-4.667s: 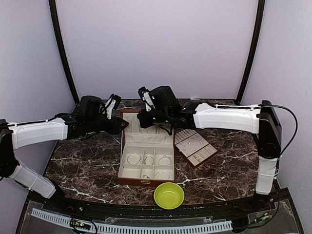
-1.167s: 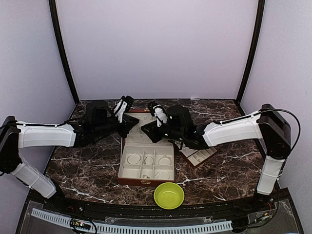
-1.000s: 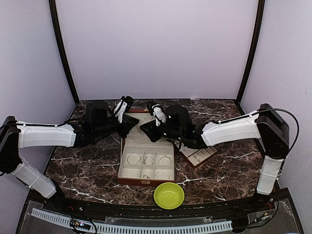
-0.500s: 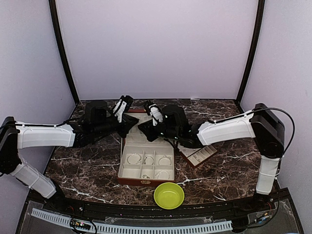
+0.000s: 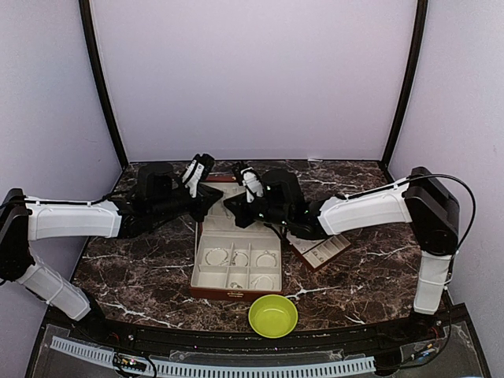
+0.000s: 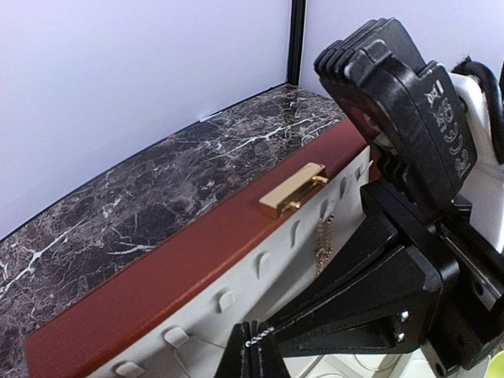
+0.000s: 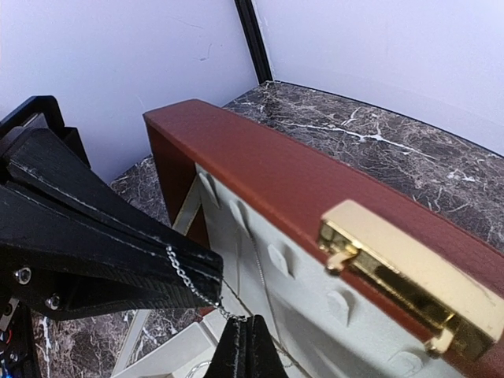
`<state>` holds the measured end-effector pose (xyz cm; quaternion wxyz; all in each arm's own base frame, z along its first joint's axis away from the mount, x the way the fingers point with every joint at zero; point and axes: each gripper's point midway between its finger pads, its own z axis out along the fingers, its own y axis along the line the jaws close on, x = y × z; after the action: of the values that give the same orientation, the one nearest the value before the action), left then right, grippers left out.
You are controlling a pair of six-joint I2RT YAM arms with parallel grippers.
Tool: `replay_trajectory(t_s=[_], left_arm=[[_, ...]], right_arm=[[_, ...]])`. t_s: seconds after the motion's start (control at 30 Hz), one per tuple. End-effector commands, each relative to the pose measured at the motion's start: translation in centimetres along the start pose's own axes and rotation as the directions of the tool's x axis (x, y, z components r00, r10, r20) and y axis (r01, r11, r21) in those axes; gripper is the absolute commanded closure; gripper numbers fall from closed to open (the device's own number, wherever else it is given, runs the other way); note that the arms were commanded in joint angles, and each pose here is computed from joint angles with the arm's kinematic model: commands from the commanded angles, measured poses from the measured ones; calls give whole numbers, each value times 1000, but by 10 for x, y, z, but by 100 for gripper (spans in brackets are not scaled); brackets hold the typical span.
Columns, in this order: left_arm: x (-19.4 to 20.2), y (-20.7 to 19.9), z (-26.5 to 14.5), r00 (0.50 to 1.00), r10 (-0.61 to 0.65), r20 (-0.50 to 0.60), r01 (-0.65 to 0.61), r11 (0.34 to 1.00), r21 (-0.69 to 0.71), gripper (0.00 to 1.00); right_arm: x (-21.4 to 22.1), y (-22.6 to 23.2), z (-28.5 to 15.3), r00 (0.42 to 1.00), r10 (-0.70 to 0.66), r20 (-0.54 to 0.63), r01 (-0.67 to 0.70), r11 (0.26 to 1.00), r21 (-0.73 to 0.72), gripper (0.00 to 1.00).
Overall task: Organize the mixed jewelry
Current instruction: Hang the necklace on the necklace hanger.
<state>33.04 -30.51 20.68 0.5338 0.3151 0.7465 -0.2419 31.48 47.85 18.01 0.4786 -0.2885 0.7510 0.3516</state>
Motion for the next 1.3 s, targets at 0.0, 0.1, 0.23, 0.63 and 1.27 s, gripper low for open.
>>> replay_trajectory(t_s=[0.0,0.1,0.23,0.63,1.27], left_arm=[[-8,9,-6,999,-34,17,35,997,-64,100],[-7,13,-4,999,-50,6,50,995,-83,100],[-10,15,-2,998,-64,0,64,993,-94,100],[-18,12,6,994,-104,-18,102,992,-71,100],[-13,20,8,985,-165,-41,160,982,-103,100]], right_arm=[[-28,-2,-1,997,17,69,-20,999,44,100],[-34,-6,-4,997,27,78,-32,997,69,100],[-37,-13,-6,996,49,78,-57,993,103,100],[-52,-20,-15,987,113,116,-127,984,125,100],[-53,-22,-12,984,143,110,-156,980,123,100]])
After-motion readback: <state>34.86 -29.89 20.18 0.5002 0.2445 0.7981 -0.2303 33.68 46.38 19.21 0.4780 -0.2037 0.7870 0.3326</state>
